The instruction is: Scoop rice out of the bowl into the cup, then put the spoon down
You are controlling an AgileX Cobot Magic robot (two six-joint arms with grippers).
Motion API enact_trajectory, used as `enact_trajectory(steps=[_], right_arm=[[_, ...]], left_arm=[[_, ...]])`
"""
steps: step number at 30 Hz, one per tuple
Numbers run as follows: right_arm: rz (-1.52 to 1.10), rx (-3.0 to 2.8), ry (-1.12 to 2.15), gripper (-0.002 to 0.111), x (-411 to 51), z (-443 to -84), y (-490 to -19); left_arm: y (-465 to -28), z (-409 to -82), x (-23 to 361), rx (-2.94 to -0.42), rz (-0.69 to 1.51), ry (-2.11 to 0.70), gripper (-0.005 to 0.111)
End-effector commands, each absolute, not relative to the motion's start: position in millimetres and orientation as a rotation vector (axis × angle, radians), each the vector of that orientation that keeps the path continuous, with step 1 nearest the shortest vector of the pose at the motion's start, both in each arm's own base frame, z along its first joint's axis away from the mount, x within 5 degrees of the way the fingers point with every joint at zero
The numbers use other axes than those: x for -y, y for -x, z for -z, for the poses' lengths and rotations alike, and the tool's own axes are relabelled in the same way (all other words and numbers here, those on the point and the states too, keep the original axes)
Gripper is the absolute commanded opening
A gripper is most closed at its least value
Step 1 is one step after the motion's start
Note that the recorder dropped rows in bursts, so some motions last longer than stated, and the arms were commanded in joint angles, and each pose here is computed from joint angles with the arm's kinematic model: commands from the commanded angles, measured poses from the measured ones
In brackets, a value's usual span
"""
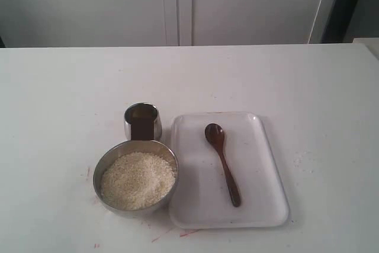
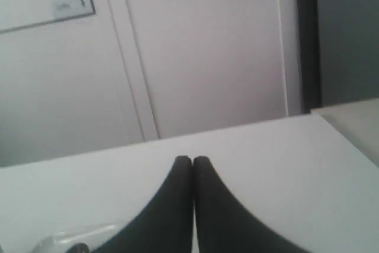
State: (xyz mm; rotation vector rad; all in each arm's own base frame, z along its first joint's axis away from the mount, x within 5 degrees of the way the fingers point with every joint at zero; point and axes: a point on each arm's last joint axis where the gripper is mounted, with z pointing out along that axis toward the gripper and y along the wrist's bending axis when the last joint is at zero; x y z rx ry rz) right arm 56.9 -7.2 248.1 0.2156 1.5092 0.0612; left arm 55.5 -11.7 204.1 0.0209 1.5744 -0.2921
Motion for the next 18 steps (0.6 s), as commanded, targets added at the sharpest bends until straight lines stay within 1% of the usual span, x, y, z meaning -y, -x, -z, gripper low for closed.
enact_trajectory(steps=[1,3,5,7,10,18], right_arm=[[0.042,-1.687,-0.345,0.0,16.3,-220.9,-56.0],[0.077,-1.688,-0.294,0.0,15.7,-206.7,-58.9],[0.062,-1.653,-0.256,0.0,13.3,-200.4,-61.1],[0.044,-1.598,-0.23,0.0,11.3,-203.8,-61.9],[0.066,-1.642,-0.24,0.0,12.8,-199.7,-61.4],[0.247,-1.679,-0.054,0.0,13.4,-198.4,-61.1]], left_arm=[[-55.3,-206.4,11.7,-1.567,0.307,-0.009,0.014],[-55.3,-206.4,11.7,-1.567,0.307,-0.009,0.014],[-55.3,-206.4,11.7,-1.567,0.307,-0.009,0.014],[-55.3,-206.4,11.7,-1.567,0.307,-0.009,0.014],[-55.3,-206.4,11.7,-1.567,0.307,-0.009,0.014],[-55.3,-206.4,11.7,-1.567,0.307,-0.009,0.014]])
